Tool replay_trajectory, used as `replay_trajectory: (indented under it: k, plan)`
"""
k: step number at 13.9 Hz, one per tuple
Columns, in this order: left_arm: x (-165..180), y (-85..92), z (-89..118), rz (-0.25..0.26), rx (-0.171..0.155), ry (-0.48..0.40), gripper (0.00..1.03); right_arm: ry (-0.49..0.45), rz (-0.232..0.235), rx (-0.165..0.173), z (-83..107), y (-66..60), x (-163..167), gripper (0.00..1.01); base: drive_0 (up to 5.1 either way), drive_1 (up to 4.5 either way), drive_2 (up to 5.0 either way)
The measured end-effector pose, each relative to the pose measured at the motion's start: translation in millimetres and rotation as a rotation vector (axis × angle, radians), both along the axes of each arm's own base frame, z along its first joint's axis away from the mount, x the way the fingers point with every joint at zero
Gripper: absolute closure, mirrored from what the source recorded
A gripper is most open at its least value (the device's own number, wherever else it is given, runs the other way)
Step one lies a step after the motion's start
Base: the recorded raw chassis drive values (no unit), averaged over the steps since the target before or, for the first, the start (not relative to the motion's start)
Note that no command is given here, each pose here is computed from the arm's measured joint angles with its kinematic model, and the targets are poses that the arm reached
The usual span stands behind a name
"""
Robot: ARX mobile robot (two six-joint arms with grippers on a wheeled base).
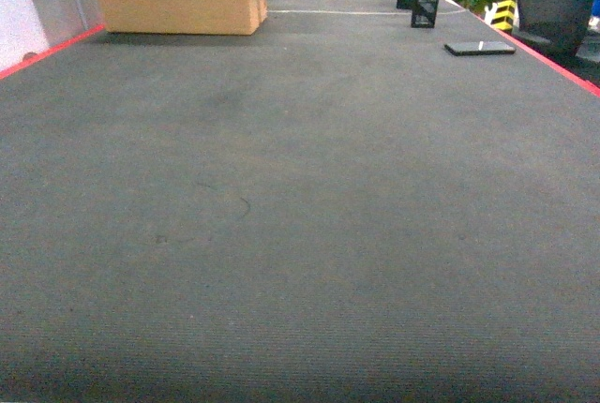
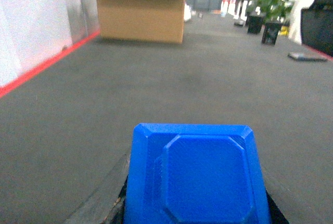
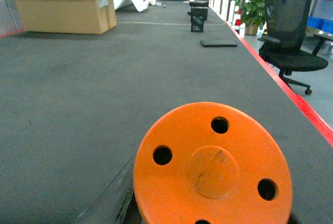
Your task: Sort blue parts and orange caps into right shelf containers
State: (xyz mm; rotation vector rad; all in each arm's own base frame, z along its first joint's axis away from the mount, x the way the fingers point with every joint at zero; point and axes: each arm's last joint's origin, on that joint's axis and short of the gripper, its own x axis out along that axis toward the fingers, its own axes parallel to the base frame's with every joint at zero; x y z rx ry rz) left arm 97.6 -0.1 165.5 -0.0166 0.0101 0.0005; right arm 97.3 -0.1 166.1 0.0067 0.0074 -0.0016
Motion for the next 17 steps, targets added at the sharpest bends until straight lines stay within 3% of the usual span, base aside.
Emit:
replay_trajectory:
  k: [11,17]
  plan:
    - [0.1,0.1,0.3,0.000,0.002,-0.003,0.61,-0.010,0.002,0.000,0.9,0.0,-0.1,0.57,0.0,0.00,0.0]
    - [0.1,0.2,0.3,0.001,0.002,-0.003,0.61,-0.010,0.002,0.000,0.9,0.1,-0.1,0.57,-1.7,-1.72,-1.7]
